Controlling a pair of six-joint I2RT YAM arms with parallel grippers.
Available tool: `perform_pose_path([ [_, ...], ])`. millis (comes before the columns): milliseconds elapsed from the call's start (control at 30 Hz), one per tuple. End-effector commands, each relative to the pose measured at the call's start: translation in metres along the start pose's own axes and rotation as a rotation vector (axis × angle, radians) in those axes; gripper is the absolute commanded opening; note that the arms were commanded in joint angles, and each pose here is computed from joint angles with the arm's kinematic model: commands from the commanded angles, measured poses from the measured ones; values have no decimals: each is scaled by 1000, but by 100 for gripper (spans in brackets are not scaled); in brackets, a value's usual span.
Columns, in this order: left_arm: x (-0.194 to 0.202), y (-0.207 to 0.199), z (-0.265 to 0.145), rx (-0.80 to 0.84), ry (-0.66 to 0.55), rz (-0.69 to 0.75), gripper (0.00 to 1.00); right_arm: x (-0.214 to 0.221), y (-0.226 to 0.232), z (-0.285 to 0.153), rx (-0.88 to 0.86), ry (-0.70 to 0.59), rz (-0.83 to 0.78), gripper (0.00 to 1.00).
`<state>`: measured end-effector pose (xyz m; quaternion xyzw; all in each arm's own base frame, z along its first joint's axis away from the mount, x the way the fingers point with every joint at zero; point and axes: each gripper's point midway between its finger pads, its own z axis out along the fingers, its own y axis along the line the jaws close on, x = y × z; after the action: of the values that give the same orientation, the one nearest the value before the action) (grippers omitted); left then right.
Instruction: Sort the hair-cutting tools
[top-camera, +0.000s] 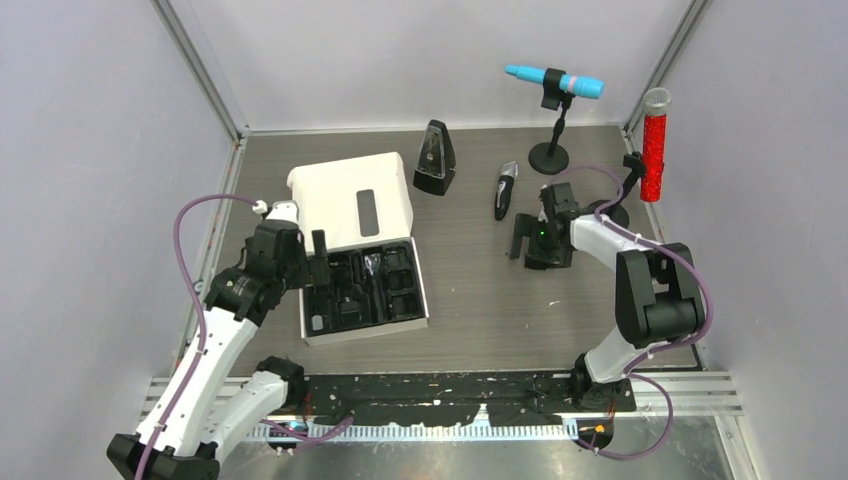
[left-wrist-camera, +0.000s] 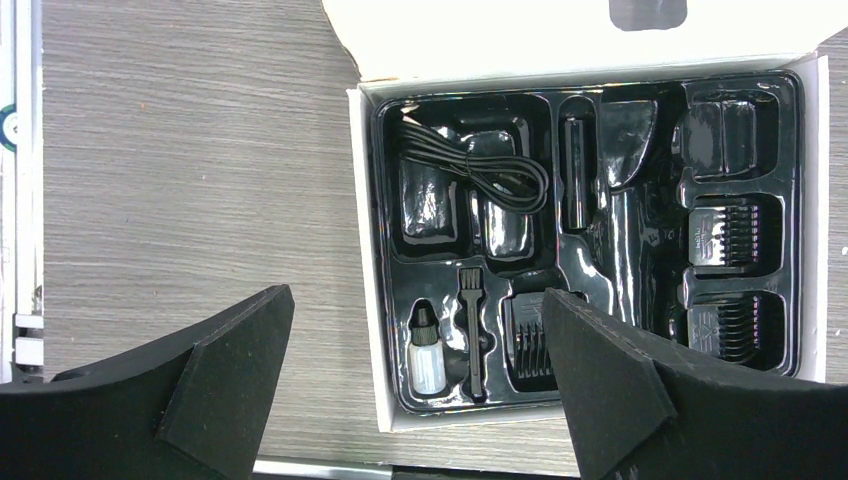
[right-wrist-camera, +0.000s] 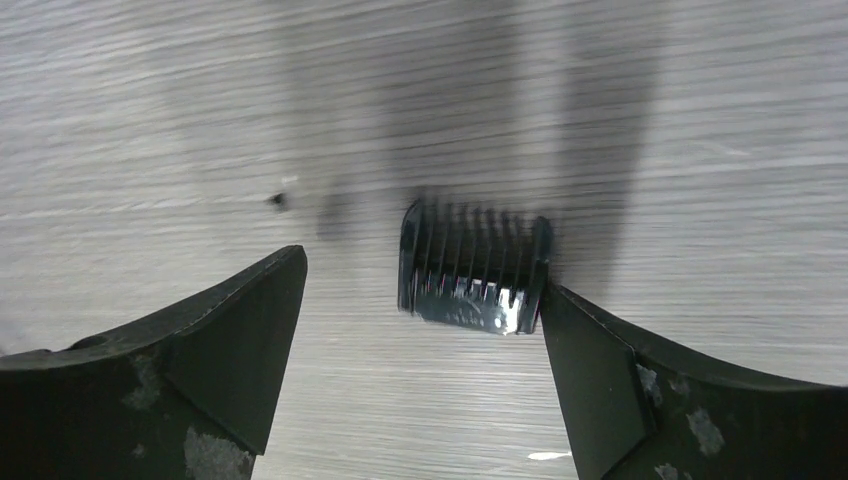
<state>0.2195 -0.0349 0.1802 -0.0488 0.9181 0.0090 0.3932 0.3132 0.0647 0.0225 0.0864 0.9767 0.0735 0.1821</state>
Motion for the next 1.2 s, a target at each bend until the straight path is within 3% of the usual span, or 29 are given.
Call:
perform_pose_path([
  [0, -7, -6, -1, 37, -36, -1, 100, 24, 70, 0, -187, 24, -36, 96],
  [233, -6, -5, -1, 31, -36, 1, 100, 25, 135, -22, -328, 29, -179, 96],
  [467, -7, -5, -2, 35, -43, 1, 100, -3, 104, -34, -116, -37, -362, 96],
  [767, -6, -6, -2, 39, -37, 6, 100, -14, 75, -21, 20, 24, -575, 95],
  [1067, -4, -6, 0, 35, -28, 10, 100, -3, 74, 5, -60, 134, -589, 81],
  [1167, -4, -6, 1, 37, -22, 11, 100, -1, 78, 8, -82, 143, -575, 72],
])
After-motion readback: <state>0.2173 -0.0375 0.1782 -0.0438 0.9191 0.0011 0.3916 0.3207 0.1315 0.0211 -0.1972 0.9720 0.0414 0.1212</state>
